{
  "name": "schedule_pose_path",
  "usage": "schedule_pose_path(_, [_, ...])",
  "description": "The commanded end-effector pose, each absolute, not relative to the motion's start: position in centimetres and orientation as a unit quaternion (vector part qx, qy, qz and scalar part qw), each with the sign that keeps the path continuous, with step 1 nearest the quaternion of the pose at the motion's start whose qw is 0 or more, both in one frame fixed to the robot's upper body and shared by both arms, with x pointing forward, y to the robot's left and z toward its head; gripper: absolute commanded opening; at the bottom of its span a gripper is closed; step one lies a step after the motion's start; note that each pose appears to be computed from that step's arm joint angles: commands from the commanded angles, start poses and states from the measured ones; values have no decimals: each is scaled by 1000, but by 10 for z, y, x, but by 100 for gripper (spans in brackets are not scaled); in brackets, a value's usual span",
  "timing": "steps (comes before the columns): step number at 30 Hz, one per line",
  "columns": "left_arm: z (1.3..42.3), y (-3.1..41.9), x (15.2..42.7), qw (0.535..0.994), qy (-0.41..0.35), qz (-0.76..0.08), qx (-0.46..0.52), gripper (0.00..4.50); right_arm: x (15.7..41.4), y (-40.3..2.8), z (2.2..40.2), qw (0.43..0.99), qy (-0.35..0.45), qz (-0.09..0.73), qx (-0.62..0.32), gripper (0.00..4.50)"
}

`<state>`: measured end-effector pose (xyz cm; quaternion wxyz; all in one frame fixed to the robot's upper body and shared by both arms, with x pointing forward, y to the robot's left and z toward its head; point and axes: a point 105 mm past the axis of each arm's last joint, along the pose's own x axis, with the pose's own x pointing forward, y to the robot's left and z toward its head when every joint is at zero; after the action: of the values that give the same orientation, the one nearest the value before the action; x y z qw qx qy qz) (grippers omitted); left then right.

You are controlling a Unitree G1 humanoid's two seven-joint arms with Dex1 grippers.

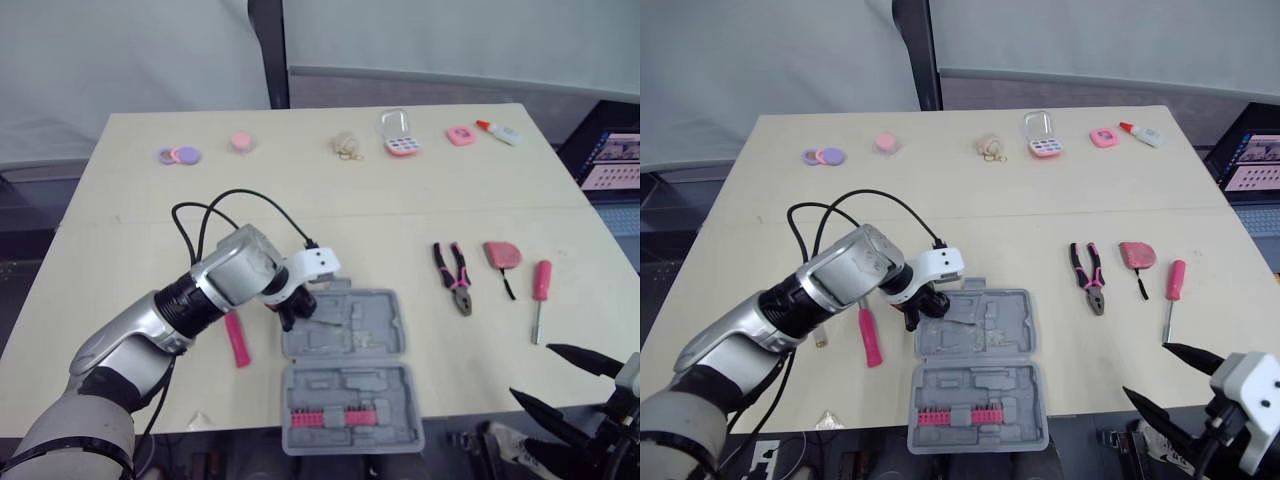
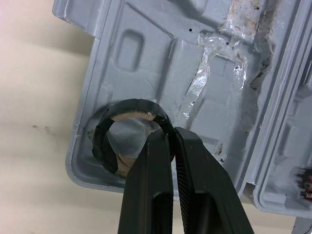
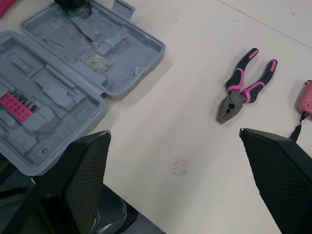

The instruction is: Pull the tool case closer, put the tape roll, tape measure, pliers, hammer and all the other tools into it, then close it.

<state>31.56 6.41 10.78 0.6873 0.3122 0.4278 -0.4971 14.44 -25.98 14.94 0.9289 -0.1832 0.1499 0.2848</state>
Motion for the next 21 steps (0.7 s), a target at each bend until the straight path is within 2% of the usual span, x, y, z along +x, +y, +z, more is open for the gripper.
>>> schedule_pose_path(1, [107,67,317,690,428,-495,309,3,143,-257,158,926,141,293,-193,450])
schedule_pose_path(21, [102,69,322,696,435,-482,307,3,141,-258,158,927,143,287,-192,450])
